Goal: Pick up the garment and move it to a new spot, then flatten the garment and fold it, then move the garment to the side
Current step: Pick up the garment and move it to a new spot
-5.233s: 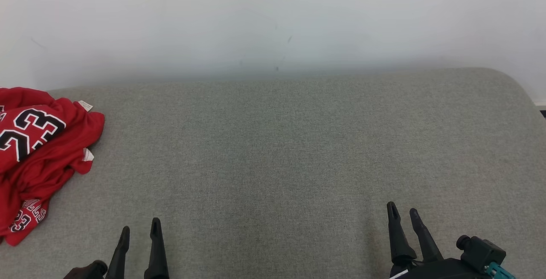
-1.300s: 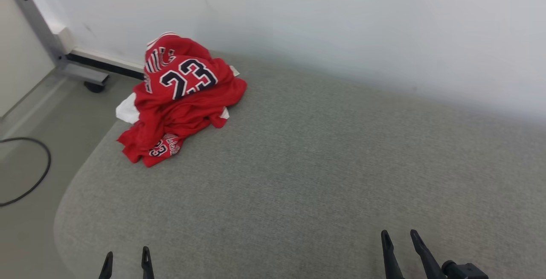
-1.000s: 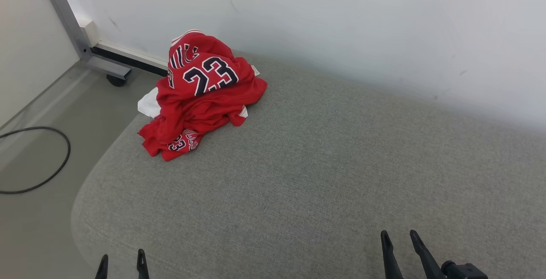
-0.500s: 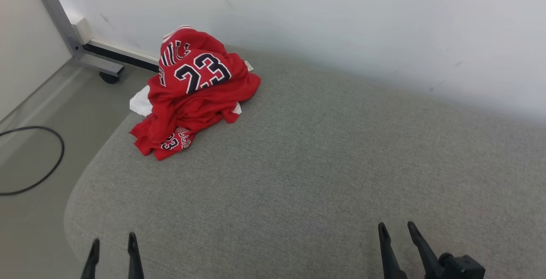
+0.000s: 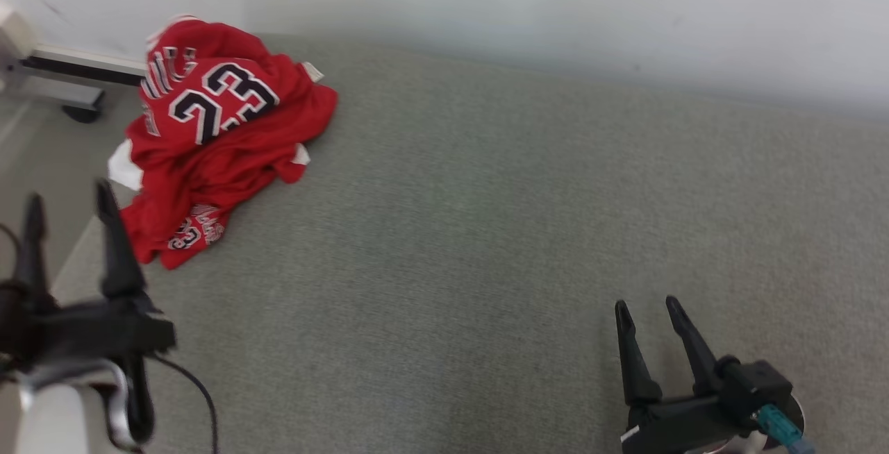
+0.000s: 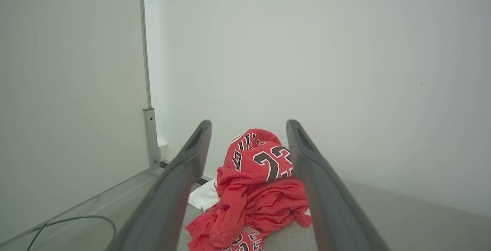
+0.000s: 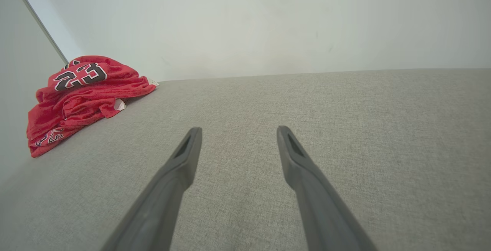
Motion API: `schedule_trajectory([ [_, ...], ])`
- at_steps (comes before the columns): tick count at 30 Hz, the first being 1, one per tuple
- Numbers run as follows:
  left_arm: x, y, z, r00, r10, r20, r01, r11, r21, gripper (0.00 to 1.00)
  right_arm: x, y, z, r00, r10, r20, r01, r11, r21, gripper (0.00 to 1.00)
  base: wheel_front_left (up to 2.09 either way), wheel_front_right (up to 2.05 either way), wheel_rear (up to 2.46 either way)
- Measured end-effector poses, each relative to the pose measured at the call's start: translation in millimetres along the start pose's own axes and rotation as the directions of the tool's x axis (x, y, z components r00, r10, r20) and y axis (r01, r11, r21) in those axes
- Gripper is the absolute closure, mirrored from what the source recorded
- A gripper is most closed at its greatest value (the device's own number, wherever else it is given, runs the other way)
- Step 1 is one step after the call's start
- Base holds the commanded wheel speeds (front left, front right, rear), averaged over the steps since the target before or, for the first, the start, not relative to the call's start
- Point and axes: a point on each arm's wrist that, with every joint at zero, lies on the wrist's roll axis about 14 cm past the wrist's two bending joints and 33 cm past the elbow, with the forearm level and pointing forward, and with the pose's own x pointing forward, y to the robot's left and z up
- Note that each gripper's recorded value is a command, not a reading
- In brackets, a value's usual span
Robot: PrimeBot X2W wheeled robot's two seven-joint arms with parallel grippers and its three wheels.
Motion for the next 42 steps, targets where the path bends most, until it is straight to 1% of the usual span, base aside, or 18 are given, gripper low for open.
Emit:
schedule_trajectory([
  [6,59,-9,17,0.996,-0.015,0.088,0.016,1.0,-0.002,0.0,7,-30,6,0.997,-0.074,0.029,0.074,0.997,-0.005,0.0,0.0,0.0,0.0],
  [11,101,-17,10,0.995,-0.017,0.102,0.02,0.999,-0.026,0.0,-1,-61,6,0.987,-0.157,0.036,0.158,0.988,-0.005,0.0,0.0,0.0,0.0],
  [14,120,-27,-8,0.997,-0.027,0.074,0.031,0.998,-0.06,0.0,-7,-78,3,0.978,-0.205,0.032,0.205,0.979,-0.007,0.0,0.0,0.0,0.0],
  [16,134,-30,-19,0.998,-0.04,0.05,0.042,0.998,-0.053,0.0,-10,-89,1,0.972,-0.233,0.028,0.233,0.972,-0.009,0.0,0.0,0.0,0.0],
  [19,148,-35,-49,0.998,-0.052,-0.023,0.05,0.997,-0.058,0.0,-13,-100,-4,0.965,-0.262,0.02,0.262,0.965,-0.012,0.0,0.0,0.0,0.0],
  [21,155,-40,-68,0.994,-0.077,-0.078,0.075,0.997,-0.024,0.0,-14,-106,-7,0.961,-0.276,0.013,0.276,0.961,-0.018,0.0,0.0,0.0,0.0],
  [23,162,-41,-87,0.989,-0.078,-0.127,0.075,0.997,-0.028,0.0,-15,-113,-7,0.956,-0.292,0.016,0.292,0.956,-0.024,0.0,0.0,0.0,0.0],
  [25,166,-42,-108,0.976,-0.09,-0.199,0.092,0.996,0.004,0.0,-17,-119,-10,0.952,-0.307,0.009,0.307,0.951,-0.027,0.0,0.0,0.0,0.0],
  [27,169,-44,-127,0.962,-0.094,-0.258,0.101,0.995,0.013,0.0,-19,-124,-13,0.948,-0.319,0.002,0.319,0.947,-0.037,0.0,0.0,0.0,0.0],
  [31,166,-41,-168,0.911,-0.08,-0.404,0.107,0.993,0.046,0.0,-20,-134,-15,0.94,-0.341,0.001,0.341,0.939,-0.048,0.0,0.0,0.0,0.0],
  [35,163,-39,-196,0.865,-0.068,-0.497,0.124,0.989,0.08,0.0,-22,-141,-17,0.934,-0.356,-0.001,0.355,0.932,-0.068,0.0,0.0,0.0,0.0],
  [36,163,-39,-196,0.865,-0.068,-0.497,0.124,0.989,0.08,0.0,-22,-141,-17,0.934,-0.356,-0.001,0.355,0.932,-0.068,0.0,0.0,0.0,0.0],
  [39,152,-33,-223,0.8,-0.041,-0.599,0.139,0.983,0.119,0.0,-22,-146,-18,0.931,-0.365,0.0,0.364,0.928,-0.08,0.0,0.0,0.0,0.0],
  [42,147,-30,-232,0.763,-0.017,-0.646,0.13,0.983,0.128,0.0,-21,-147,-16,0.931,-0.366,0.005,0.365,0.927,-0.084,0.0,0.0,0.0,0.0],
])
